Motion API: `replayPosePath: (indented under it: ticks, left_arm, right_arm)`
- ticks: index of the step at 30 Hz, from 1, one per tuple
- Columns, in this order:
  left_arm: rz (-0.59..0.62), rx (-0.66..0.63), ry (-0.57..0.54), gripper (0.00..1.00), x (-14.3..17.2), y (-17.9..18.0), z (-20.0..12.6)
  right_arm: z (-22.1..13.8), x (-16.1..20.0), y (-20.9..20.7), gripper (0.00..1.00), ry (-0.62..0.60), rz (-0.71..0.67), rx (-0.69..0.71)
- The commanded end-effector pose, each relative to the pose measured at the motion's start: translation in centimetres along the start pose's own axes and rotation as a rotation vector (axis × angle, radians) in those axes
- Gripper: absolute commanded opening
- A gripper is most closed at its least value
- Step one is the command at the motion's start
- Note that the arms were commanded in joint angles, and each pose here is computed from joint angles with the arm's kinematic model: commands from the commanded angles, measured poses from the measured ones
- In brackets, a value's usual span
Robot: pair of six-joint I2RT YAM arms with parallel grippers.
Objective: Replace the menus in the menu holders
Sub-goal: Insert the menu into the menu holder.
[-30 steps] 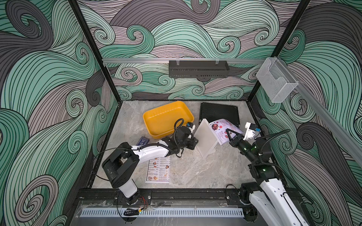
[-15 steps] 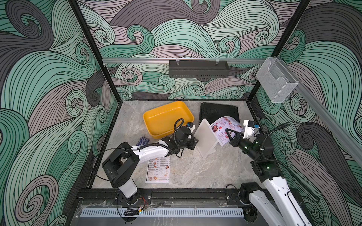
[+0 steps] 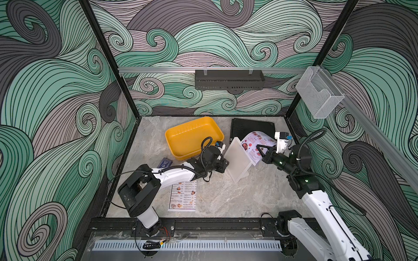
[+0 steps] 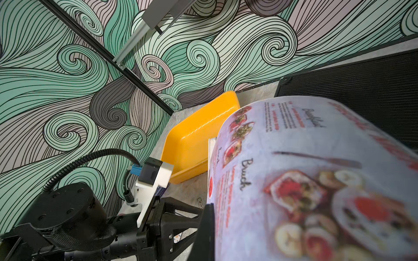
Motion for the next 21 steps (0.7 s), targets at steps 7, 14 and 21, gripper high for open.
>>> replayPosePath:
  ticks: [7,14,21]
  left_arm:
    - [-0.001,0.002,-0.019,0.32,-1.0,-0.3,-0.3]
    - [-0.006,-0.002,-0.016,0.32,-0.9,-0.2,-0.2]
    - [-0.016,-0.001,-0.015,0.33,-0.9,-0.1,-0.1]
  right_arm:
    - [1.7,-1.9,0.5,0.0,-0.044,-0.061,-0.074]
    - [2.4,-1.9,0.1,0.0,-0.07,-0.085,-0.077]
    - [2.8,-0.7,0.1,0.0,-0.041,-0.068,-0.097]
Point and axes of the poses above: each gripper's point midway between its finger pads, its own z axis out along the fingers, its own y axis along the line the jaws close on, x = y × z, the point moved 3 cm from there along -z, back along the fingers, and after that the axes turned 2 degrees about -z, right-handed, at the moved point
